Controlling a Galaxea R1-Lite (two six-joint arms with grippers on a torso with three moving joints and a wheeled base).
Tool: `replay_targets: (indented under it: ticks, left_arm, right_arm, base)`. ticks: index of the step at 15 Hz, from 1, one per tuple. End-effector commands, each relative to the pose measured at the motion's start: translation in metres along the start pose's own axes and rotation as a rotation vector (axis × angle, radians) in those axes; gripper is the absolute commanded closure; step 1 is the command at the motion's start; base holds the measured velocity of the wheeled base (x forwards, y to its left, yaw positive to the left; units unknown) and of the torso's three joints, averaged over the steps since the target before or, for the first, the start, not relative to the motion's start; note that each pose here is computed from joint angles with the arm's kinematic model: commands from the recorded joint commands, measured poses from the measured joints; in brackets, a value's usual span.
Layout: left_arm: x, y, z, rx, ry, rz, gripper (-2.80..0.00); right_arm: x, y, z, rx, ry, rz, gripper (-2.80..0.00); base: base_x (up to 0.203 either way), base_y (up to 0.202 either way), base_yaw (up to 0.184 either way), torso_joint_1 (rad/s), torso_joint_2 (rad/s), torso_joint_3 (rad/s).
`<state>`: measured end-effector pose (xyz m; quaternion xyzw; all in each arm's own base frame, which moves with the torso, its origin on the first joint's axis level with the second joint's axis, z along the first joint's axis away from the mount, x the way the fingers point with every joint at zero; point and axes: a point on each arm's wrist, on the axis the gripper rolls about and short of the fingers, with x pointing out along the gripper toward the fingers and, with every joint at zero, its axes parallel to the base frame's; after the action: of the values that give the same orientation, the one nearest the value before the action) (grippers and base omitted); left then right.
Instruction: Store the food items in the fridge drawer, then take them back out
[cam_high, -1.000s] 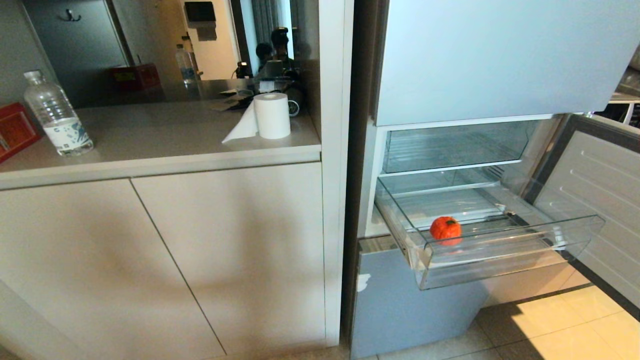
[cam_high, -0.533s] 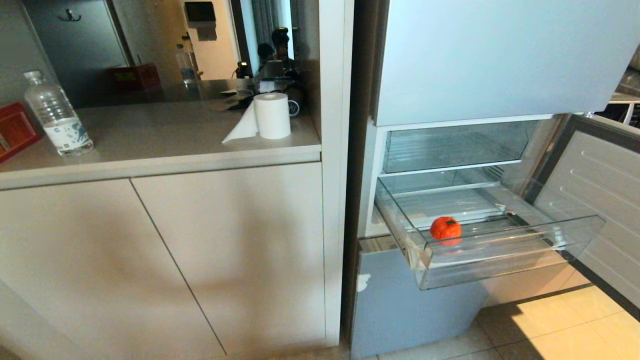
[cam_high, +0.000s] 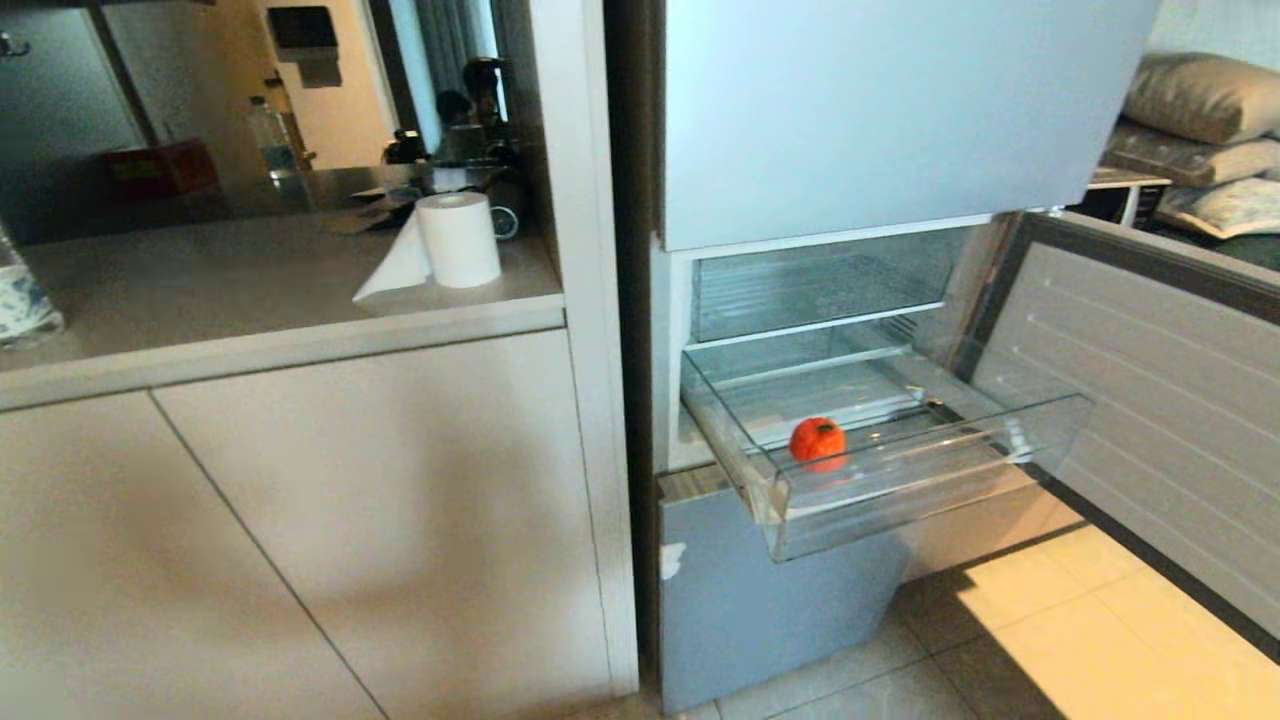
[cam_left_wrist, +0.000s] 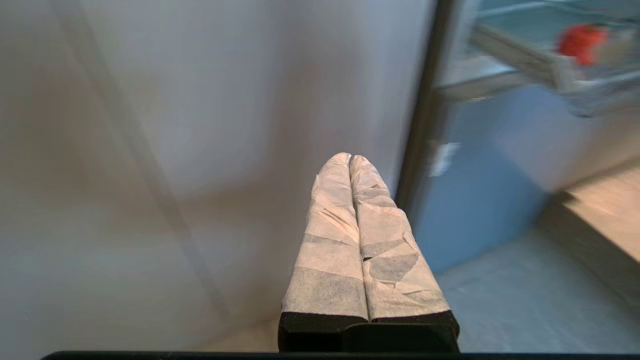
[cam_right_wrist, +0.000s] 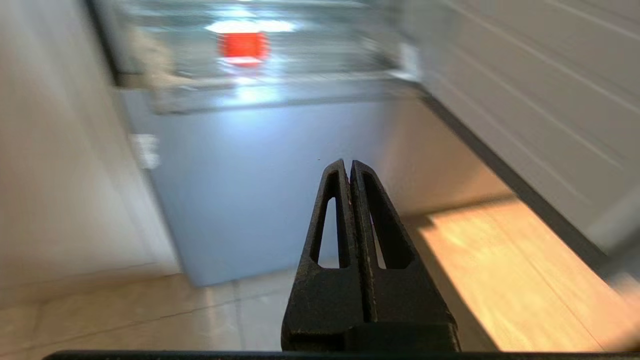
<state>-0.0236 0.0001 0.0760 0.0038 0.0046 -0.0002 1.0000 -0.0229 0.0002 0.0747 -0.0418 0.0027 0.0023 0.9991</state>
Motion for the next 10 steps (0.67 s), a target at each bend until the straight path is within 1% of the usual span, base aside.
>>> replay_targets:
  ticks: [1, 10]
  left_arm:
    - [0.0001, 0.0, 0.0, 0.0, 0.002, 0.0, 0.0]
    - [0.0001, 0.0, 0.0002, 0.0, 0.0, 0.0, 0.0]
  right_arm:
    - [0.0001, 0.0, 0.0, -0.001, 0.002, 0.0, 0.0]
    - [0.0001, 0.0, 0.0003, 0.01, -0.001, 0.003, 0.0]
  base:
    - [-0.001, 0.007, -0.175, 0.006, 0.0, 0.002]
    - [0.002, 0.01, -0.176, 0.004, 0.0, 0.002]
